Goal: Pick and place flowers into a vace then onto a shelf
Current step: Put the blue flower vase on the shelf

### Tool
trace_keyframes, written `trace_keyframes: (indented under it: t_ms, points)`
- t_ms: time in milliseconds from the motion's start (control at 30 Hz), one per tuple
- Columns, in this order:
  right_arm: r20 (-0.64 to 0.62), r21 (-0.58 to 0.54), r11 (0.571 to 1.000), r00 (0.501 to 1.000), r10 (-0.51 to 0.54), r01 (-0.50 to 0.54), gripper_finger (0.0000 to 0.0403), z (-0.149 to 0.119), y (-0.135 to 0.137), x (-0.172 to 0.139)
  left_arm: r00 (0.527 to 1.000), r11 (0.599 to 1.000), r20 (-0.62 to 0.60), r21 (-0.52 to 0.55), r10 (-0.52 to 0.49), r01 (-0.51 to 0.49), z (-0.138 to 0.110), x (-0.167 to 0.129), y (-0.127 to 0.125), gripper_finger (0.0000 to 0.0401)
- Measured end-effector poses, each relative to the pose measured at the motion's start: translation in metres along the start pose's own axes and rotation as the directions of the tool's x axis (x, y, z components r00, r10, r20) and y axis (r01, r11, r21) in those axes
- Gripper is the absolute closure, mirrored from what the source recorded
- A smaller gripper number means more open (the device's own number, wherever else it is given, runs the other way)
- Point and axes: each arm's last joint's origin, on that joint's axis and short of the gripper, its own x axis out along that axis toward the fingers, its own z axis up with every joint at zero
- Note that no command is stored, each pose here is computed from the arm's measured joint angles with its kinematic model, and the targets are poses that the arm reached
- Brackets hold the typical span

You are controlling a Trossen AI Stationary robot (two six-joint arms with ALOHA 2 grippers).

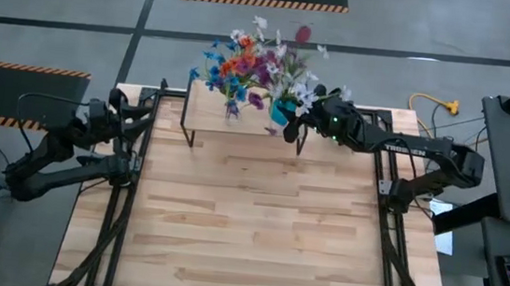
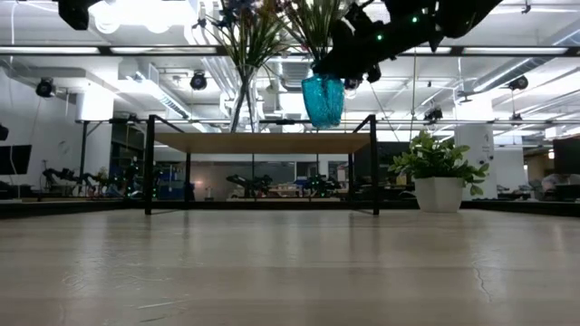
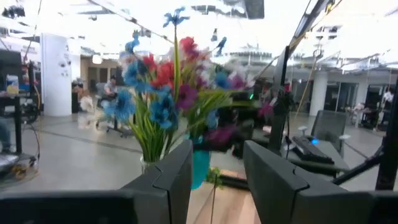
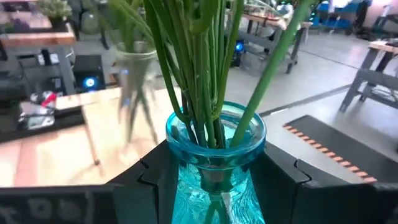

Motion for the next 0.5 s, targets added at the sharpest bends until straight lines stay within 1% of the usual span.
trace_keyframes:
  t_ms: [133,200,267,400,500]
  points:
    - [0.017,0.023,1.000,1.000,-0.018,0.017,0.0250,-0.002,-0.011,0.006,1.000,1.000,0.018,-0.005,-0.003,0.003,0.002,0.000,0.000,0.0274]
    - [-0.002,0.044,0.999,1.000,0.005,-0.004,0.0250,-0.008,-0.014,0.009,1.000,1.000,0.017,-0.004,-0.003,0.004,0.002,-0.001,0.000,0.0274]
    - [-0.018,0.052,0.998,1.000,0.023,-0.022,0.0250,-0.012,-0.015,0.011,1.000,1.000,0.019,-0.005,-0.003,0.003,0.002,-0.002,0.000,0.0274]
    - [-0.004,0.054,0.998,1.000,0.026,-0.025,0.0250,-0.010,-0.017,0.011,1.000,1.000,0.022,-0.004,-0.004,0.004,0.002,-0.003,0.000,0.0274]
    - [-0.024,0.053,0.998,0.999,0.021,-0.019,0.0241,-0.015,-0.018,0.010,1.000,1.000,0.026,-0.004,-0.005,0.005,0.002,-0.004,0.000,0.0274]
